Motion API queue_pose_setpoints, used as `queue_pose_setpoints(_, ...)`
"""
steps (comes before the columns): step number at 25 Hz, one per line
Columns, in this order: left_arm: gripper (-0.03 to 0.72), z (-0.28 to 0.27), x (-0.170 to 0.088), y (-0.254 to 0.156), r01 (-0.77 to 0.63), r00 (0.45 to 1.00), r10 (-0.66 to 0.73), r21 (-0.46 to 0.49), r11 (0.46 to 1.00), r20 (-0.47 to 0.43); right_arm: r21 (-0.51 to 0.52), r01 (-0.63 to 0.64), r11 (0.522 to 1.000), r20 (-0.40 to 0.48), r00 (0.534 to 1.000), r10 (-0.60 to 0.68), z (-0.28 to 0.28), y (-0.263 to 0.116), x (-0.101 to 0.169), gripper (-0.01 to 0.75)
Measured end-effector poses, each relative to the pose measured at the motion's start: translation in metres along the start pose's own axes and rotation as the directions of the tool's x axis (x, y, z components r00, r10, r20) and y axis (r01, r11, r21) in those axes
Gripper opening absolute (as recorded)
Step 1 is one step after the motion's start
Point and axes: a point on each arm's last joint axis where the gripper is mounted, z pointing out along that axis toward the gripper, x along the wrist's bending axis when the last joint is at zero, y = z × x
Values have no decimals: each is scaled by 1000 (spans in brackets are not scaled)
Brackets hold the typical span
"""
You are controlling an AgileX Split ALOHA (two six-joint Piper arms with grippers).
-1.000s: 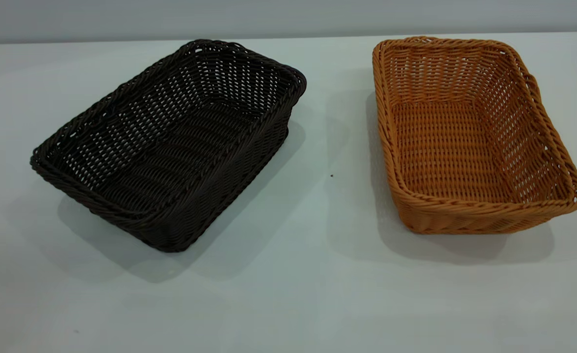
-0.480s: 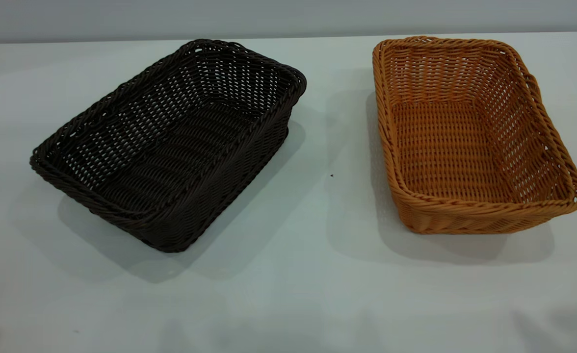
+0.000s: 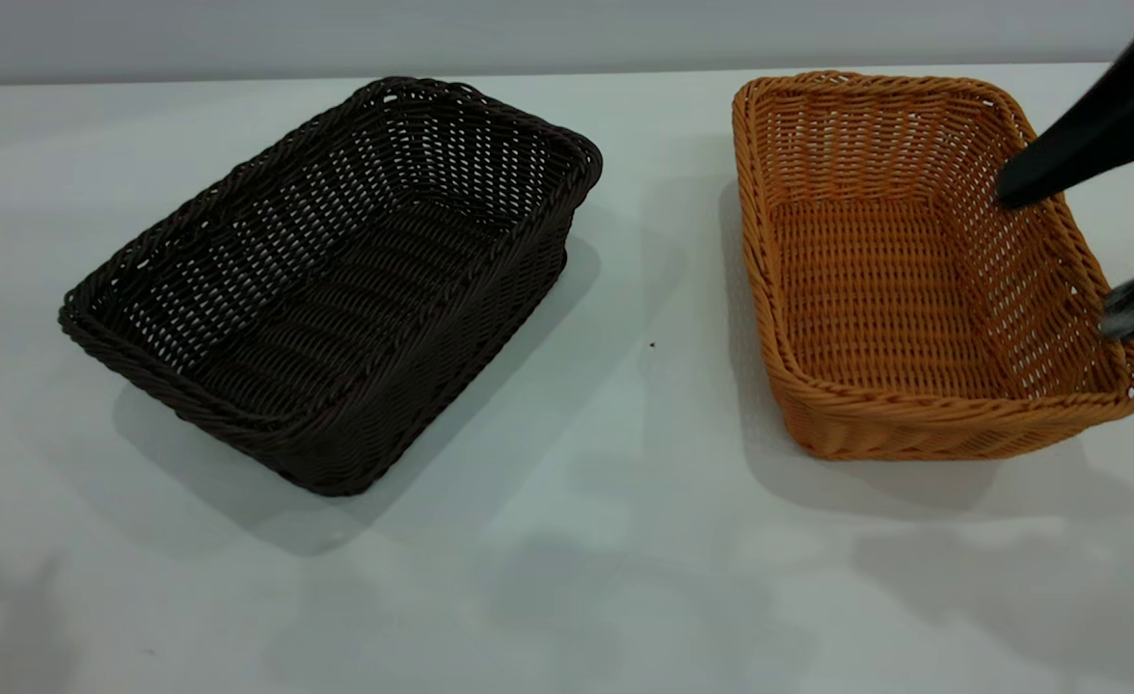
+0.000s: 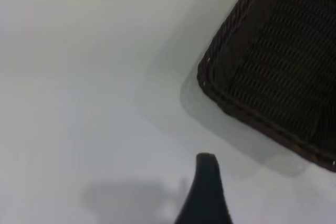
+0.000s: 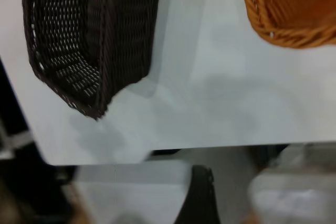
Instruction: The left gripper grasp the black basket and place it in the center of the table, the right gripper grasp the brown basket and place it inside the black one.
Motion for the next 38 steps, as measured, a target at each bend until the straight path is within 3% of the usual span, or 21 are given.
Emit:
queue_pose_setpoints(3,548,2,0,4,4,1000,-4,-32,999,1,32,-214,976,-6,977,214,26,12,-15,559)
queue_pose_setpoints(7,548,2,-1,5,21,1000,-20,-45,999,12,67,-475,877,33,880,474,57,19,-39,559)
queue_pose_setpoints(11,548,2,-3,5,66,997,-64,-47,997,40,77,-611,788,76,791,607,77,20,-57,558)
queue_pose_setpoints(14,548,2,-4,5,72,997,-70,-47,996,44,21,-667,745,83,744,663,87,22,-62,558)
queue_pose_setpoints(16,548,2,-4,5,72,997,-70,-47,996,44,-27,-681,731,76,728,681,94,23,-63,558)
queue_pose_setpoints(26,548,2,-4,5,72,997,-70,-47,996,44,-228,-613,757,196,733,652,121,39,-65,554)
queue_pose_setpoints(38,548,14,-3,5,75,997,-75,8,997,36,-295,-650,701,225,665,712,137,49,-77,503)
